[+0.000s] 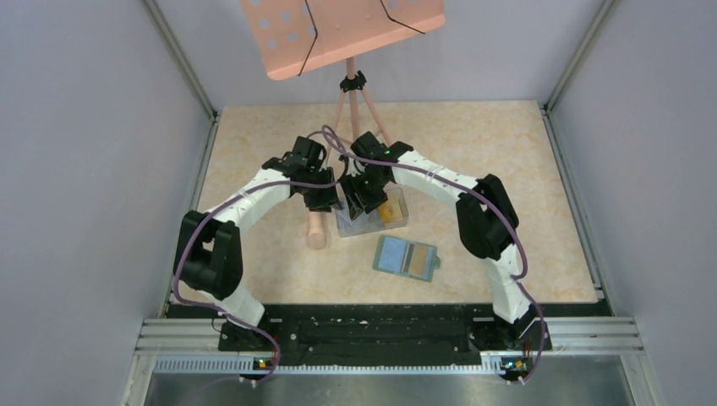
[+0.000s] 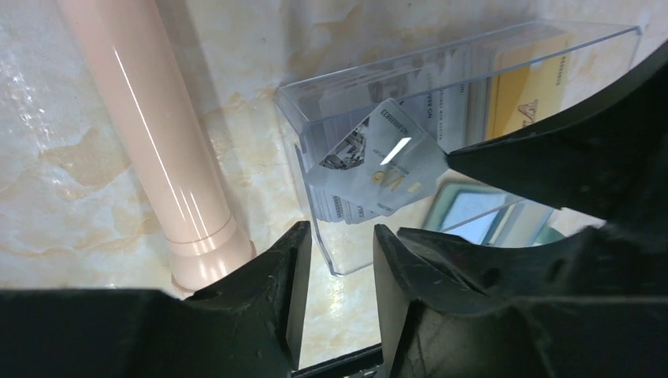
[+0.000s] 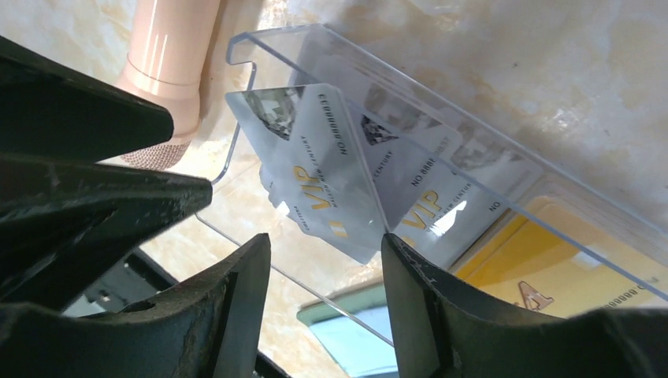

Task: Put the credit cards into the card holder
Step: Pick up the credit card from the storage box.

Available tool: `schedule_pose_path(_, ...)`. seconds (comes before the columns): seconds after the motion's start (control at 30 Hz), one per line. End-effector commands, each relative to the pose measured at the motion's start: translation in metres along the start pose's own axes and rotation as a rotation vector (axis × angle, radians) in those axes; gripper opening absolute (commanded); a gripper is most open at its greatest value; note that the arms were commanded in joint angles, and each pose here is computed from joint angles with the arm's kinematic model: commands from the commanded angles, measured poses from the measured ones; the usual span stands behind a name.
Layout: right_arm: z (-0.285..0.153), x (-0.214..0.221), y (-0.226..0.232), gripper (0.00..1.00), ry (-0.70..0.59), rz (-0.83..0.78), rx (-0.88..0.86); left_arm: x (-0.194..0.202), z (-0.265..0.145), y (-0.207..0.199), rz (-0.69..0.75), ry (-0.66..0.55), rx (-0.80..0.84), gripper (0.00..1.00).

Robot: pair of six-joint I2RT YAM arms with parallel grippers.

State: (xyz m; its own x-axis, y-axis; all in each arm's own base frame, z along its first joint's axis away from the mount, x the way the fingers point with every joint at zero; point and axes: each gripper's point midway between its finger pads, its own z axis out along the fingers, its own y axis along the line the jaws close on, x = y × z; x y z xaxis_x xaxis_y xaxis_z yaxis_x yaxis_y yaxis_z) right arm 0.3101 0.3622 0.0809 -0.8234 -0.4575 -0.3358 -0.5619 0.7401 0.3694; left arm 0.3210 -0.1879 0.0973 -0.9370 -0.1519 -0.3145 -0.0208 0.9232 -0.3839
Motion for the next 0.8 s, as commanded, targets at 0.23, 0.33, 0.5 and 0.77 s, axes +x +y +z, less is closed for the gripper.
schedule_pose_path(0.23,0.007,-0.011,0.009,0.60,-0.066,-0.210,0.166,-0.021,-0.037,-0.006,-0.194,-0.144,0.156,0.46)
schedule_pose_path(0.33,0.011,-0.011,0.010,0.64,-0.080,-0.235,0.217,-0.022,-0.044,0.000,-0.248,-0.153,0.190,0.47)
schedule_pose_path(0.5,0.020,-0.012,0.008,0.68,-0.092,-0.251,0.273,-0.021,-0.055,0.013,-0.298,-0.177,0.208,0.48)
schedule_pose_path(0.77,0.039,-0.003,0.005,0.71,-0.066,-0.306,0.356,-0.018,-0.067,0.036,-0.362,-0.194,0.213,0.53)
